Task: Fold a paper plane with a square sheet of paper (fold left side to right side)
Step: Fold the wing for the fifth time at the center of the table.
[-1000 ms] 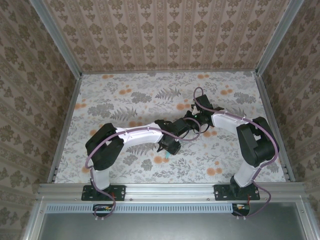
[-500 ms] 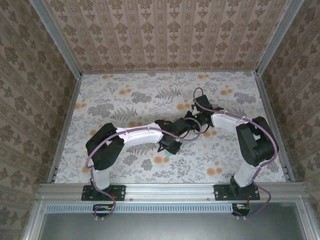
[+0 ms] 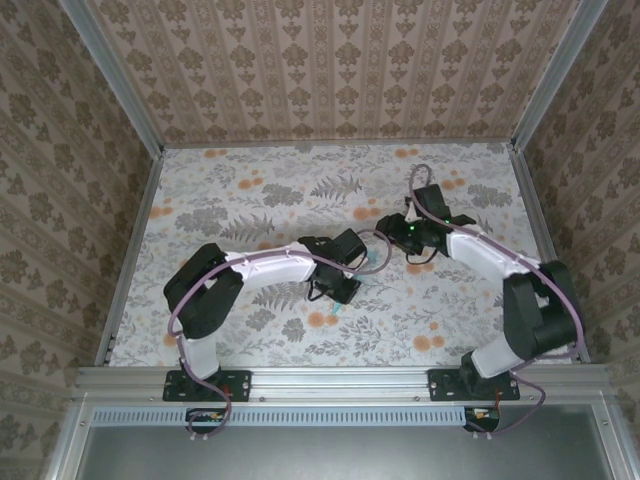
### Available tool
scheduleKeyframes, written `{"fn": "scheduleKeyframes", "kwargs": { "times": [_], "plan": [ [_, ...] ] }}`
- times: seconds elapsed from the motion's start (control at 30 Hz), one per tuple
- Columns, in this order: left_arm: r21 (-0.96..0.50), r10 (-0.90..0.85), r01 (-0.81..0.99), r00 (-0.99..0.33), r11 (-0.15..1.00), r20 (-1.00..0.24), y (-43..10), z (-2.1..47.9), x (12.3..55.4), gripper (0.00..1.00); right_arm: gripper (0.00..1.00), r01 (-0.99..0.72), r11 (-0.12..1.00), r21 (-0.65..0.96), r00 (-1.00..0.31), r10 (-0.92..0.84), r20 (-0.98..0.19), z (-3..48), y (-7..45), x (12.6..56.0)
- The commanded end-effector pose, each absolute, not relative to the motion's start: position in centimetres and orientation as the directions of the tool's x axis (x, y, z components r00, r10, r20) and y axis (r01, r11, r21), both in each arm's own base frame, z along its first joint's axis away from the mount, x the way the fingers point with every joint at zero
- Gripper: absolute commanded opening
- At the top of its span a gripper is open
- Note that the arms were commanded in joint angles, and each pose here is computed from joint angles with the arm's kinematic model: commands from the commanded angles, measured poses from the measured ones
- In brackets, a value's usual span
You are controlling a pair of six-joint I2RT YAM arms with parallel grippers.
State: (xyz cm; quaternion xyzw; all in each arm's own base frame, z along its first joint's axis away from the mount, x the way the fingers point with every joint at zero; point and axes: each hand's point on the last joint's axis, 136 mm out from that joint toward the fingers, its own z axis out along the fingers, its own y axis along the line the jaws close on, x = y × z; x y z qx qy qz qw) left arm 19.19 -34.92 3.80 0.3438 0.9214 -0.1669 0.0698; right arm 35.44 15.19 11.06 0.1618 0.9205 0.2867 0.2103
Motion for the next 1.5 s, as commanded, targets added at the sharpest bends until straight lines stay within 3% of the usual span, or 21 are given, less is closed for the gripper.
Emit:
{"fn": "scheduleKeyframes", "kwargs": {
  "times": [0.0,0.27,0.7,1.2,1.47],
  "plan": [
    [-0.37,0.568,0.631,-0.775,0.682,-0.276,-35.9,5.5,19.1,0.09,0.6,0.189,0.819,0.541,-0.847,0.415,-0.332,10.4,13.0,33.8],
    [-0.539,0.45,0.508,-0.858,0.672,-0.248,-36.2,5.7,20.6,0.06,0.69,0.14,0.809,0.571,-0.843,0.4,-0.36,10.1,12.9,31.2],
    [-0.75,0.287,0.333,-0.937,0.572,-0.197,-37.2,6.7,23.0,0.05,0.69,0.081,0.768,0.636,-0.876,0.359,-0.322,8.1,15.1,29.1],
    [-0.825,0.212,0.204,-0.972,0.527,-0.105,-37.3,5.4,24.1,0.04,0.66,0.032,0.756,0.654,-0.898,0.309,-0.314,6.3,18.9,30.4],
    [-0.86,0.163,0.149,-0.984,0.487,-0.077,-37.2,5.2,24.7,0.04,0.64,0.067,0.722,0.688,-0.878,0.371,-0.304,5.6,19.6,31.4]
  ]
}}
